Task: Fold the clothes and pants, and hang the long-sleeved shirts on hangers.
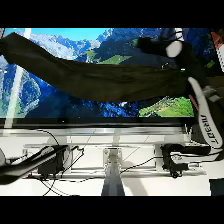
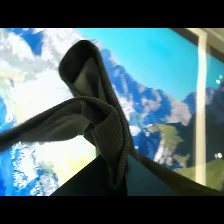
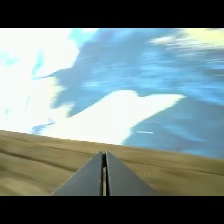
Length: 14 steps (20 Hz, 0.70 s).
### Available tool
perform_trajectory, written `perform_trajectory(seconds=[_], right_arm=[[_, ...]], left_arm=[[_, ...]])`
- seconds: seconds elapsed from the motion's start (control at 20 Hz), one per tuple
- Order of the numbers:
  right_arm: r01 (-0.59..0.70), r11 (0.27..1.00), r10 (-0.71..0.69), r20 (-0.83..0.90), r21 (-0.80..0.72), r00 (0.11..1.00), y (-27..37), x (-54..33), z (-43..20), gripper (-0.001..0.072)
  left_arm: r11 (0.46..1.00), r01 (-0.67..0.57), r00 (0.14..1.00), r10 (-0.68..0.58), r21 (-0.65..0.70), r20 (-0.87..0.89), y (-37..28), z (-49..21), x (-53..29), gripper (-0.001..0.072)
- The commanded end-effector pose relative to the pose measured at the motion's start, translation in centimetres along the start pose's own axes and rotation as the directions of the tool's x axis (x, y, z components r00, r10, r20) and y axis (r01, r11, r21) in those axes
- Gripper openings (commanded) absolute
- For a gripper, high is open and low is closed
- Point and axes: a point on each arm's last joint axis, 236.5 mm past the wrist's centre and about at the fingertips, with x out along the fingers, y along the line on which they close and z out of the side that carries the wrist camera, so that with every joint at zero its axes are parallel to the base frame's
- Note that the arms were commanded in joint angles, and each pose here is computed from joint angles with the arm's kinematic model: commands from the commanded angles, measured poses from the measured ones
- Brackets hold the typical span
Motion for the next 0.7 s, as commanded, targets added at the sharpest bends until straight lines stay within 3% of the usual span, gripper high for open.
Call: perform_trajectory(seconds=[0.0,0.4,0.65], right_arm=[[-0.169,0.982,0.174,-0.049,0.090,0.984,10.2,3.8,-3.6,0.0026],[-0.476,0.869,0.495,-0.265,0.138,0.827,32.4,5.7,-17.9,0.0026],[-0.528,0.848,0.501,-0.389,0.044,0.773,36.4,3.0,-24.4,0.0026]], left_arm=[[0.994,0.063,0.997,-0.067,0.084,0.045,-5.2,1.0,-5.0,0.0030],[0.974,0.159,0.983,-0.172,0.159,0.071,-11.1,1.0,-7.2,0.0030],[0.973,0.173,0.982,-0.183,0.155,0.051,-11.4,0.5,-6.4,0.0030]])
